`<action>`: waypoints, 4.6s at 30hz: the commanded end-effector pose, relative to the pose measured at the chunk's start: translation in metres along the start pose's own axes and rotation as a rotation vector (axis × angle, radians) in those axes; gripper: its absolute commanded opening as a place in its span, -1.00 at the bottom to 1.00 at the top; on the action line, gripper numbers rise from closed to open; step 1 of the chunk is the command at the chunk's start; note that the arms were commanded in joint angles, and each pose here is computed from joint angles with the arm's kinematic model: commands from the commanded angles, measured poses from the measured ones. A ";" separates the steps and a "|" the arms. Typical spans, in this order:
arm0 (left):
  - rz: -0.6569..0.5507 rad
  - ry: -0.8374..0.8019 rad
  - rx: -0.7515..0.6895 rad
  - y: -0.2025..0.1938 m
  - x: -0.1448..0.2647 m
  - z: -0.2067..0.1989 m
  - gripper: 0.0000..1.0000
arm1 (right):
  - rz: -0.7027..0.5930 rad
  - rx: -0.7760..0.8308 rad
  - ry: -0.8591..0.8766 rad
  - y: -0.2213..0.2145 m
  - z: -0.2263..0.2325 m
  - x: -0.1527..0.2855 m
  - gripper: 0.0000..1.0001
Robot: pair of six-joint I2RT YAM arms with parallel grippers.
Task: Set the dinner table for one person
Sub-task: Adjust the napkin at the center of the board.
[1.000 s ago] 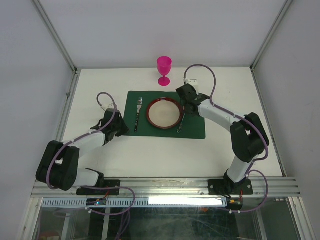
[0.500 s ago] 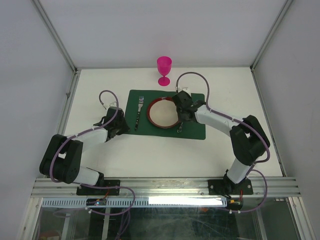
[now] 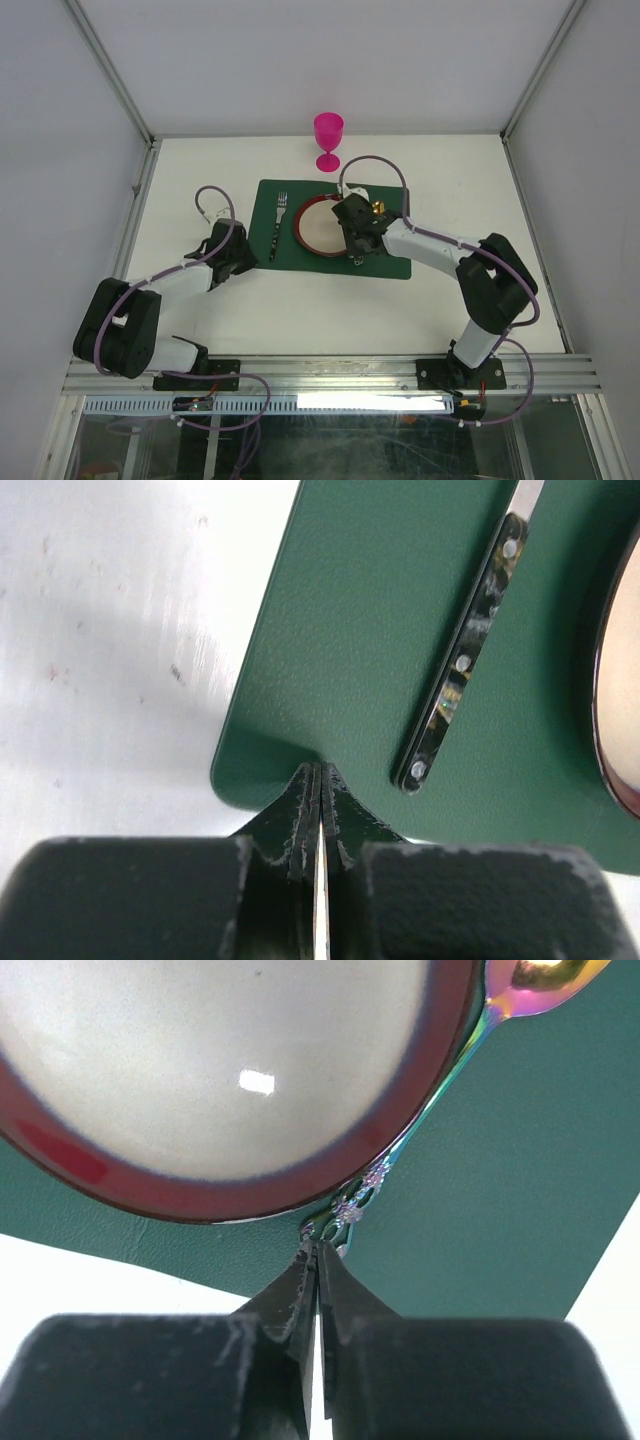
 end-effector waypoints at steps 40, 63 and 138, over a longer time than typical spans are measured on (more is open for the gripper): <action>-0.102 -0.083 0.005 0.012 0.002 -0.018 -1.00 | 0.020 0.011 0.007 -0.005 0.018 -0.023 -1.00; -0.051 -0.053 0.032 -0.011 -0.008 0.002 -1.00 | 0.023 0.010 0.025 0.000 0.025 -0.019 -1.00; -0.058 -0.047 0.036 -0.014 -0.001 0.008 -1.00 | 0.026 0.030 -0.076 -0.017 0.009 0.009 -1.00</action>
Point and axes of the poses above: each gripper's point midway between its finger pads, its own x axis back along the fingers, its own z axis along the line the jaws close on, y = z × x, the point moved 10 cm from there along x, back along the fingers, and after that the axes turned 8 degrees about x, right-handed, at the moved point
